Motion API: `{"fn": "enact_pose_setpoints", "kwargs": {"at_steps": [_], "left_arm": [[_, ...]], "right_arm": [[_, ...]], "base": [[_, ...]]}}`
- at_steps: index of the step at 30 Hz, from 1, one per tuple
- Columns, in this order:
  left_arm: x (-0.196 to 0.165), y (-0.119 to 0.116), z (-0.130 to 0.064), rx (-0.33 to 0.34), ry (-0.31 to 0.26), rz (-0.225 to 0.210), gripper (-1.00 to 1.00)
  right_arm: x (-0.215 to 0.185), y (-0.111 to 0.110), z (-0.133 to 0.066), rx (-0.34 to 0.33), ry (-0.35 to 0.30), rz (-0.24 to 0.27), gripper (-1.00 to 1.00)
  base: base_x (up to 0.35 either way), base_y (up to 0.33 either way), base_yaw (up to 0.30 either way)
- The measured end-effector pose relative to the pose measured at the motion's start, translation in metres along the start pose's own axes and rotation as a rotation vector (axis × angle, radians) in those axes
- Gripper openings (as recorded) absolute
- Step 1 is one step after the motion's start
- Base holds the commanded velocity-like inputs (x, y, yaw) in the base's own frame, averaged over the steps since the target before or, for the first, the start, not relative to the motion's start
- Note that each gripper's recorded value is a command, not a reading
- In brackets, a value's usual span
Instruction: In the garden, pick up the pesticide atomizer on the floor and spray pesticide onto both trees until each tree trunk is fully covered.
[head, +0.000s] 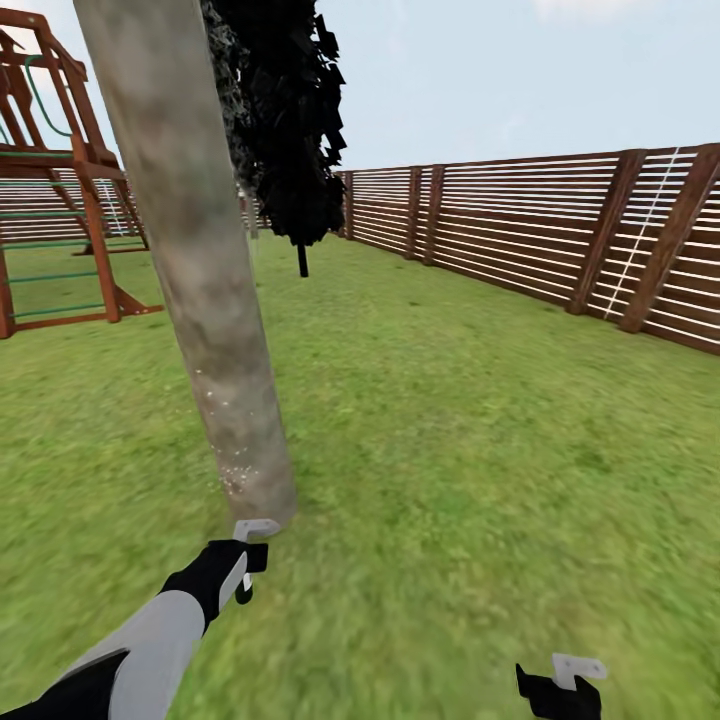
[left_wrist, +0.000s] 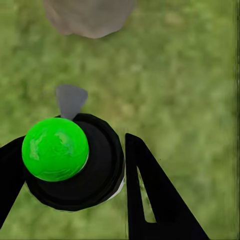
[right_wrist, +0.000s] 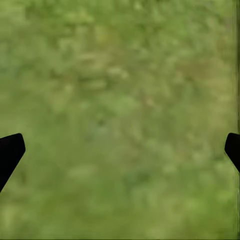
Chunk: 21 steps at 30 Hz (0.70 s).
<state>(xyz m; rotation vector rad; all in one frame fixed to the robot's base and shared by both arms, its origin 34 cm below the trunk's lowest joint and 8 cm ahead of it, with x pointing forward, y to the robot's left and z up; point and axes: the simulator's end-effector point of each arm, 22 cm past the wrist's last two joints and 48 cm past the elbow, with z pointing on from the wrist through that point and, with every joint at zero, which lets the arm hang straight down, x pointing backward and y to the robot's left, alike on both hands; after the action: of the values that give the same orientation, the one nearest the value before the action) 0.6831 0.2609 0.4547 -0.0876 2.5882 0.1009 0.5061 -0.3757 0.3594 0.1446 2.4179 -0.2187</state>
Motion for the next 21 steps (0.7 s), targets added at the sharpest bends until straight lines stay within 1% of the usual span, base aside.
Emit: {"fn": "enact_pose_setpoints", "kwargs": {"at_steps": [2, 5, 13, 21], "left_arm": [[-0.0002, 0.0002, 0.0, 0.0, 0.0, 0.0, -1.0], [-0.0002, -0.0001, -0.0001, 0.0, 0.0, 0.001, -1.0], [-0.0002, 0.0, 0.0, 0.0, 0.0, 0.0, -1.0], [-0.0005, 0.0002, 0.0, 0.0, -0.002, 0.0, -1.0]], "right_arm": [[0.0002, -0.0001, -0.0001, 0.0, 0.0, 0.0, 1.0], [0.0, 0.0001, 0.0, 0.0, 0.0, 0.0, 1.0], [0.0002, 0.0, -0.0001, 0.0, 0.0, 0.0, 1.0], [0.0004, 0.0, -0.0001, 0.0, 0.001, -0.001, 1.0]], "base": [[0.121, -0.269, 0.057], [0.121, -0.269, 0.202], [0.109, -0.269, 0.272], [0.01, -0.269, 0.277]]}}
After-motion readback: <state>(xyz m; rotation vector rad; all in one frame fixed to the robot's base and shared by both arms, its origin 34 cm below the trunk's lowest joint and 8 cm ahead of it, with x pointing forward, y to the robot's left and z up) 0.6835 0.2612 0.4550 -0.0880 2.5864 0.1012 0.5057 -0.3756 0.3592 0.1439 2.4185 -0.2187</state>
